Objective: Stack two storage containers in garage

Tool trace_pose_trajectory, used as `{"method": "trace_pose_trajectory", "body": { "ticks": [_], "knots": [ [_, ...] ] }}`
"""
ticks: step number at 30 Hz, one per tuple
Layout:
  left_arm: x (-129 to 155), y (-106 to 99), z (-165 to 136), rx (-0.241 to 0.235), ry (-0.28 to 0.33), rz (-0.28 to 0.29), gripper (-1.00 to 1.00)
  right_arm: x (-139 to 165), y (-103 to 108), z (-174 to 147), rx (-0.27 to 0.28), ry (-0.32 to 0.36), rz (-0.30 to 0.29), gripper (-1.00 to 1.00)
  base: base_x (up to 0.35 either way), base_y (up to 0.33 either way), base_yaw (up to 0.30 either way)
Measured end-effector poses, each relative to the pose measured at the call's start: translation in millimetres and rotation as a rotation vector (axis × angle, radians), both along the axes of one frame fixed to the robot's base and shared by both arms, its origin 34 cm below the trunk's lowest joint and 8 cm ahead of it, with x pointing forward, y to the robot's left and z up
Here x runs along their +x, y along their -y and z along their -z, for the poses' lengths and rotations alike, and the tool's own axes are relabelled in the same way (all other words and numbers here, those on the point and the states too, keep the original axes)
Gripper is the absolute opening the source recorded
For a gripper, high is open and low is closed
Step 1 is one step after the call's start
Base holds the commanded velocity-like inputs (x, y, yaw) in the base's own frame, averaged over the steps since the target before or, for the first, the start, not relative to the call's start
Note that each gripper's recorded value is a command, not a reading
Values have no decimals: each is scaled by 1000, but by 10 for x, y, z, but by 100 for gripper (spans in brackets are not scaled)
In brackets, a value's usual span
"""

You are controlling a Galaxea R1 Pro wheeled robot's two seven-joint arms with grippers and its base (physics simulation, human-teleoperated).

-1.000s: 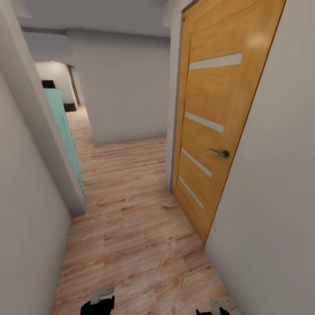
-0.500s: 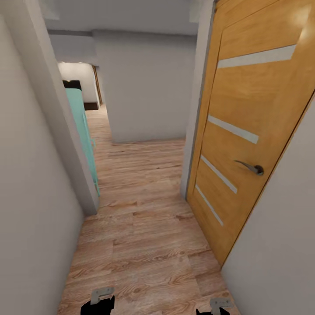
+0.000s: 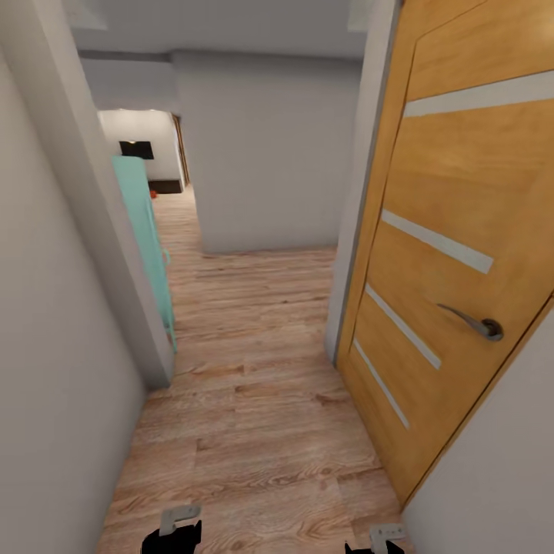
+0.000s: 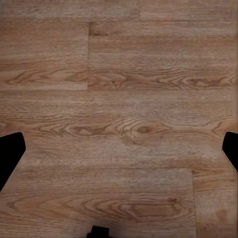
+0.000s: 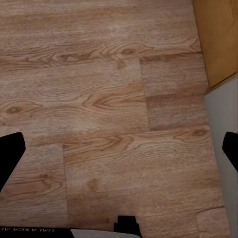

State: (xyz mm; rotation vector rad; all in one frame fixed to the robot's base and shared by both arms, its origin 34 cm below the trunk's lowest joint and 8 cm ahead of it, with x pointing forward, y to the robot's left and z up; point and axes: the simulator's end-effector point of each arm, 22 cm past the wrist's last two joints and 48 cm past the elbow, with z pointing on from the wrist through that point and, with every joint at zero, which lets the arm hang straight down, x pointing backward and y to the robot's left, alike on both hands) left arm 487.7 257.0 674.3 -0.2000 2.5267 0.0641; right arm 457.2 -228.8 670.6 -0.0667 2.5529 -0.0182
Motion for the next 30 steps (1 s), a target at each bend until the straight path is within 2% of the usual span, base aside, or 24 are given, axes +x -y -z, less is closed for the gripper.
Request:
{"method": "trace_pose_trajectory", "body": {
  "ticks": [13, 30],
  "knots": [
    [0, 3, 0, 0, 0, 0, 100, -1, 0, 0, 0, 0, 0, 100, 328, -74, 17],
    [-1, 46, 0, -6, 0, 2, 100, 1, 1, 0, -1, 0, 0, 100, 328, -74, 276]
  ]
}}
